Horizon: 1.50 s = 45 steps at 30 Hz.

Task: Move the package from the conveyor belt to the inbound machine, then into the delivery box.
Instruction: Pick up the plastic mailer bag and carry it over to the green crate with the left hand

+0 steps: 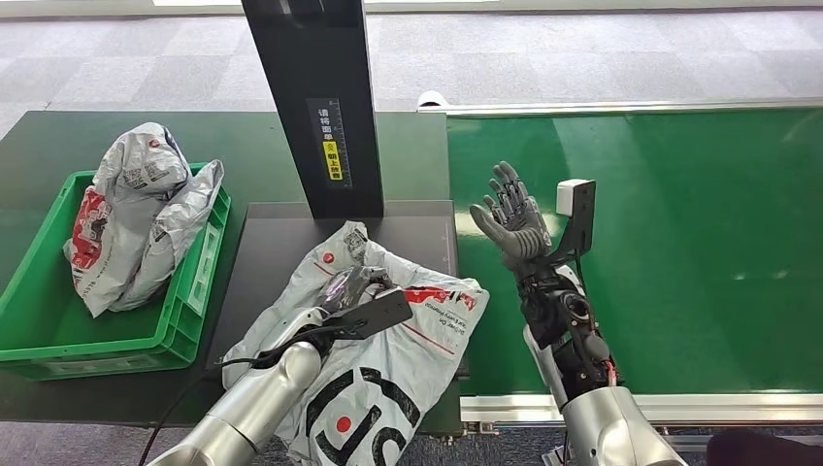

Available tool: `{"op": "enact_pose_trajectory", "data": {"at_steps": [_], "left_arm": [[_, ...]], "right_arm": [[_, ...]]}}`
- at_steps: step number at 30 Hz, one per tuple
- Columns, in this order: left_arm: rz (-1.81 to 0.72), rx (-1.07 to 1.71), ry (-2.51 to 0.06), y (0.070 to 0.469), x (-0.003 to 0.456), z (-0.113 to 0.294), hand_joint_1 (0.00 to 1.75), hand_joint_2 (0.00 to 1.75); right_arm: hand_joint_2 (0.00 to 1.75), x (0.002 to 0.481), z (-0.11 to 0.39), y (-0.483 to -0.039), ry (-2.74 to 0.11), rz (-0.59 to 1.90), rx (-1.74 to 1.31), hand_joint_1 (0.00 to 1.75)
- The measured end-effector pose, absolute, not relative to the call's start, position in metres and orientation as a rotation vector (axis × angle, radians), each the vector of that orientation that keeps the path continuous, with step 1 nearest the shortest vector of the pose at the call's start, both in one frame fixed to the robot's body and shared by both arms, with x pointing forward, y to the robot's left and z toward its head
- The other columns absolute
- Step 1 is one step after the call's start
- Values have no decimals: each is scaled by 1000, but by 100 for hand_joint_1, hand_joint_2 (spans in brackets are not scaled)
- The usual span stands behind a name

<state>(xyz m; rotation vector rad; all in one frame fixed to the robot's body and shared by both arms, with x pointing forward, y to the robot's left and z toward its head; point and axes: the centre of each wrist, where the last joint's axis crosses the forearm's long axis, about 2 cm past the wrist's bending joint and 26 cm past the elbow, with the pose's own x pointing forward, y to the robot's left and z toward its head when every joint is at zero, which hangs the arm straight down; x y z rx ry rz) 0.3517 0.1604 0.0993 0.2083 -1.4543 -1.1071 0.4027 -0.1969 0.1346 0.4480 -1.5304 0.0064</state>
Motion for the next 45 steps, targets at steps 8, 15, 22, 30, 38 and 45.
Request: {"op": "enact_pose_trajectory", "data": {"at_steps": [8, 15, 22, 30, 38, 45], "left_arm": [[-1063, 234, -1456, 166, 349, 99, 175, 175], [-940, 249, -1594, 171, 347, 101, 175, 175], [-621, 260, -1985, 178, 347, 133, 175, 175], [-577, 274, -2040, 181, 343, 144, 175, 175], [-338, 320, -2316, 186, 338, 159, 175, 175], [-80, 585, -2507, 198, 330, 191, 175, 175]], "right_arm": [[175, 405, 137, -197, -1555, 97, 373, 0], [175, 407, 139, -197, -1578, 172, 333, 0], [175, 408, 142, -195, -1611, 262, 290, 0], [175, 409, 144, -195, -1616, 270, 287, 0], [175, 410, 144, -196, -1646, 304, 304, 0], [175, 410, 143, -198, -1670, 321, 312, 0]]}}
